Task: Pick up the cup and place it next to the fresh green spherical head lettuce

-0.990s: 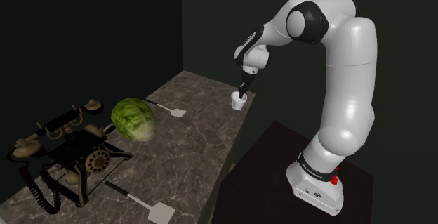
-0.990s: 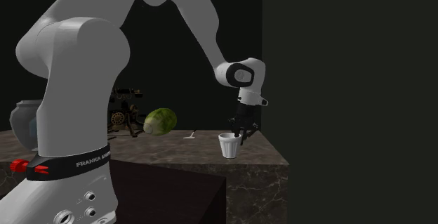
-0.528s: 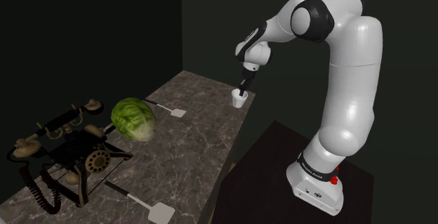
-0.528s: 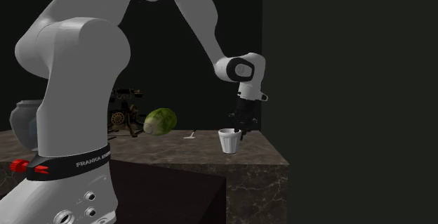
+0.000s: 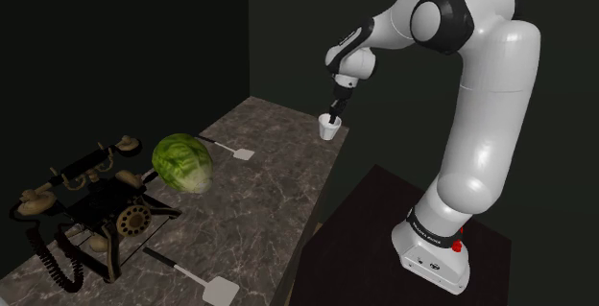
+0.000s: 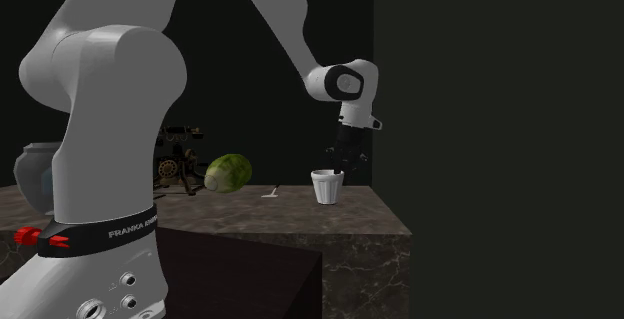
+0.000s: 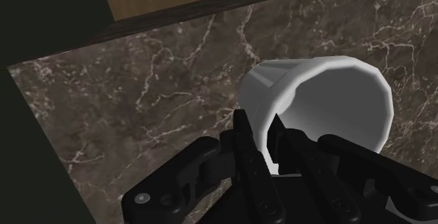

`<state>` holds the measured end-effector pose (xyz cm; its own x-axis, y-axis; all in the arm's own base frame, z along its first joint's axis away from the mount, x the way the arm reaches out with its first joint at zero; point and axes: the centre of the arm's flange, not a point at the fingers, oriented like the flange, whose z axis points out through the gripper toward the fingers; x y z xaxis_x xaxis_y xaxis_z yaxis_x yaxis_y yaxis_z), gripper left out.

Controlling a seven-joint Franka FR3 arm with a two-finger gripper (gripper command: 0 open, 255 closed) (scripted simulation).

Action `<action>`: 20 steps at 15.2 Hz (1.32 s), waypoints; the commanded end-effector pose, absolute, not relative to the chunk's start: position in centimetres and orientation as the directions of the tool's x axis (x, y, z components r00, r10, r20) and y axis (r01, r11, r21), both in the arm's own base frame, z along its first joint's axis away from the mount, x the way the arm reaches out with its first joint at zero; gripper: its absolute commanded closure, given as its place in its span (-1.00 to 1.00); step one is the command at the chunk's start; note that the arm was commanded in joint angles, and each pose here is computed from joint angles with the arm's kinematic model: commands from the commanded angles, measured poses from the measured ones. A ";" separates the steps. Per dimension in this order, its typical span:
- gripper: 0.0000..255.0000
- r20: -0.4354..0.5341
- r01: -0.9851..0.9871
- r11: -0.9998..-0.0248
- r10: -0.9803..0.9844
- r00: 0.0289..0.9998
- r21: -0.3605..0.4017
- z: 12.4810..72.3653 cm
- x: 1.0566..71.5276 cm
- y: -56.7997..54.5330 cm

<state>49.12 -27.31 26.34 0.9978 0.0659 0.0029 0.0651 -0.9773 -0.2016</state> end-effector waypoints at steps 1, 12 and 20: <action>1.00 0.003 0.065 -0.977 0.066 0.998 -0.202 27.3 49.2 -27.3; 1.00 0.003 0.065 -0.977 0.066 0.998 -0.202 33.1 49.2 -27.3; 1.00 0.003 0.065 -0.977 0.066 0.998 -0.202 37.4 49.2 -27.3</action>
<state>49.17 -27.26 36.83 0.9978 0.0659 0.0031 0.0652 -0.9773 -0.2015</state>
